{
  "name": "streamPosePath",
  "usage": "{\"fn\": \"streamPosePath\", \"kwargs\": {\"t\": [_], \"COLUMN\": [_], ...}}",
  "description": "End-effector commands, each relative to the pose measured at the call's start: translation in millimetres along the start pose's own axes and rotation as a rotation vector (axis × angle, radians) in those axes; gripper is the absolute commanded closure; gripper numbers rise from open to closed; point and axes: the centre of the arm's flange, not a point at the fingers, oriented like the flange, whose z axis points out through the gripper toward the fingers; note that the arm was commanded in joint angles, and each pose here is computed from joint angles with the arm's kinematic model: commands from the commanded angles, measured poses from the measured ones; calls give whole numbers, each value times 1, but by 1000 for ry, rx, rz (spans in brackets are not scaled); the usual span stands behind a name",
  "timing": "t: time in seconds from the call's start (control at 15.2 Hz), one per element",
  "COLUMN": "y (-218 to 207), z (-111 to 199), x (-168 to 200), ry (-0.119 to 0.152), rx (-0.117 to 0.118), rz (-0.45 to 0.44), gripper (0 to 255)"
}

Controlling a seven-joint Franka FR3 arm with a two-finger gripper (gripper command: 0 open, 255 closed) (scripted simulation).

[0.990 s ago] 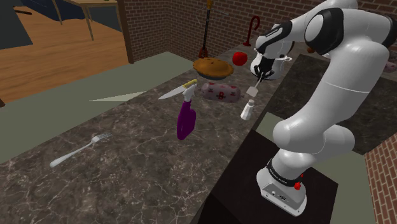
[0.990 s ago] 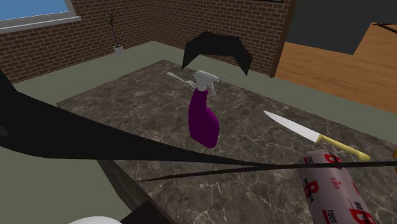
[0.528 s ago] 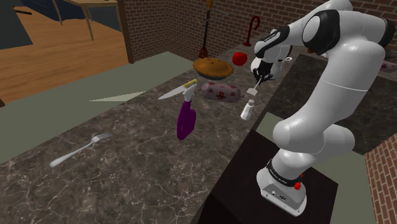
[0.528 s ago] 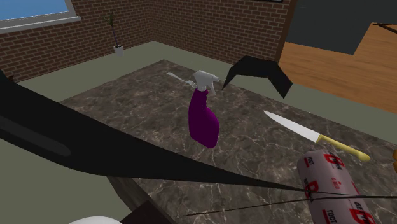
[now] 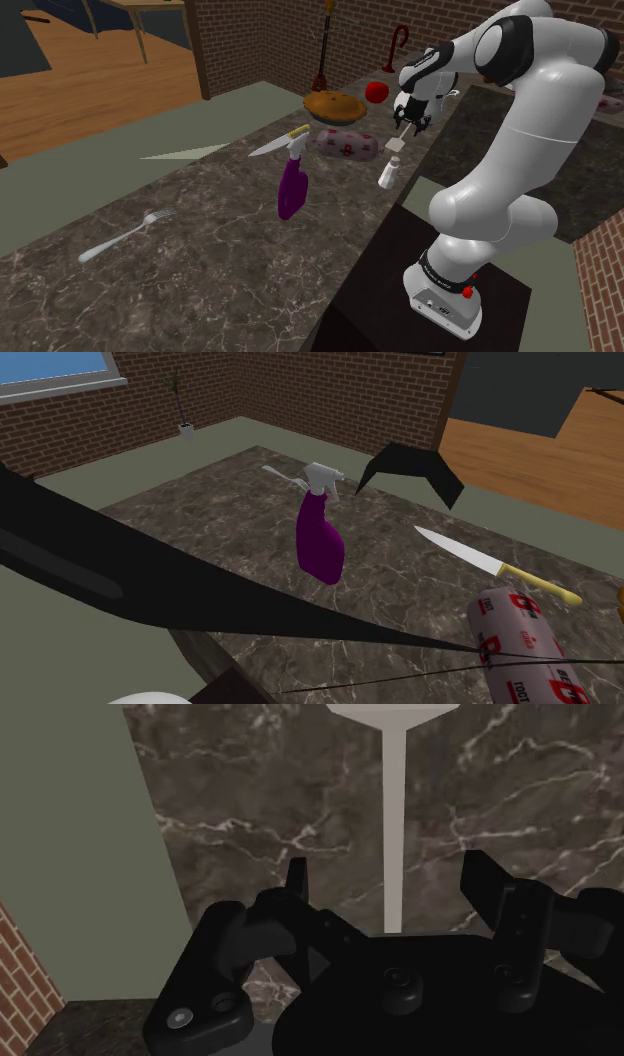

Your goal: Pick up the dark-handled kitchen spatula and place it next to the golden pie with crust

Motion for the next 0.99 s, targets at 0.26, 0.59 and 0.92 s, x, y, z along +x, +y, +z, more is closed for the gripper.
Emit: {"fn": "streamPosePath", "kwargs": {"t": [0.26, 0.59, 0.92], "y": [0, 0, 0], "z": [-26, -50, -50], "x": [0, 0, 0], "ry": [-1, -1, -1], "rx": [-1, -1, -1], "rz": [0, 0, 0], "gripper": [0, 0, 0]}}
